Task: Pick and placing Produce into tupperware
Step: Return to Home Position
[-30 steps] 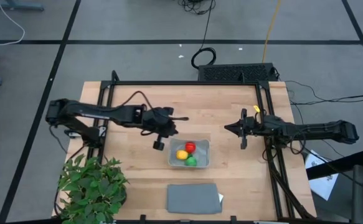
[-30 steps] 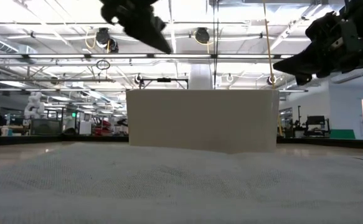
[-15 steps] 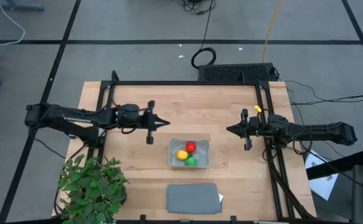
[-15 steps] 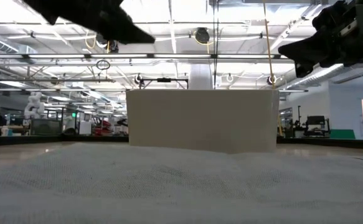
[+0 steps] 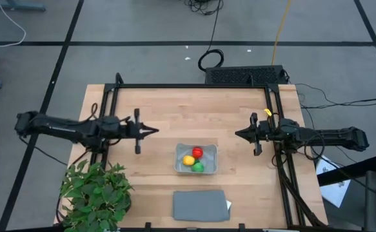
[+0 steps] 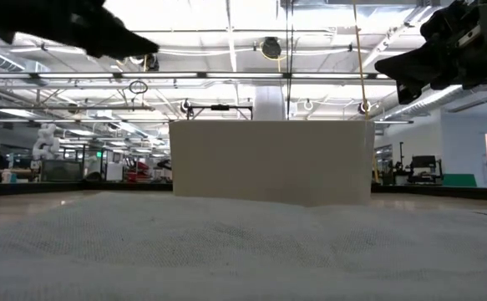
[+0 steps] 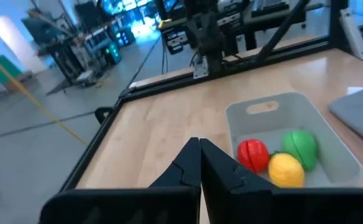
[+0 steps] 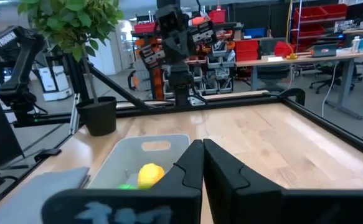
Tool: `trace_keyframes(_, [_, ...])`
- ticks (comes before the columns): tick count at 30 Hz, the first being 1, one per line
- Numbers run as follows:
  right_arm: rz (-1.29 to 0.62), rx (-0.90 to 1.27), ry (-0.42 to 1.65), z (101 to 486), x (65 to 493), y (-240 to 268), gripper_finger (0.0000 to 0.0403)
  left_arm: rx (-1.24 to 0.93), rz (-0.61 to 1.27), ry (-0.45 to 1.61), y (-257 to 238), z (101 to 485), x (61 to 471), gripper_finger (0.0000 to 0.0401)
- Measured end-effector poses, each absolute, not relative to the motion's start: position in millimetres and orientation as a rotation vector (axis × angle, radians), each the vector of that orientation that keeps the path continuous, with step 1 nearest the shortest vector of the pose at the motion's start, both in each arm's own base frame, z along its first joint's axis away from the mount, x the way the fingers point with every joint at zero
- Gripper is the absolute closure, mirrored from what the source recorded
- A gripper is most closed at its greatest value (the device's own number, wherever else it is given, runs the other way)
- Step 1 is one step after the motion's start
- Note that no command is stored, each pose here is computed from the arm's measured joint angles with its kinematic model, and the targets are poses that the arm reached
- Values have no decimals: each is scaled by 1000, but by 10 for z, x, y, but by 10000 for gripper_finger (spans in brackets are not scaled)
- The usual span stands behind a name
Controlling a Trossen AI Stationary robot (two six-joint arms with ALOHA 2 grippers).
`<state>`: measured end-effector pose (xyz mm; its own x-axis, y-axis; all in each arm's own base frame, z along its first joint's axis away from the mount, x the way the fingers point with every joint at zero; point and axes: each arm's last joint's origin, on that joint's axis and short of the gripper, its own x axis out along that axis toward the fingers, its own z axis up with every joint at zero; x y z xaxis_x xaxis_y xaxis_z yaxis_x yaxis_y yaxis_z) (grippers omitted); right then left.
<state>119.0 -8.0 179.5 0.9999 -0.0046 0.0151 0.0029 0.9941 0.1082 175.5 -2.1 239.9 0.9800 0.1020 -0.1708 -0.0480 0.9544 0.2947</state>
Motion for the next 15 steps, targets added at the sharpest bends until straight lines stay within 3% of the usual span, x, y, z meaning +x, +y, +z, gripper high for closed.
trace_keyframes(15, [-5, 99, -27, 1807, 1188, -80, 403, 151, -102, 29, 6, 1980, 1320, 401])
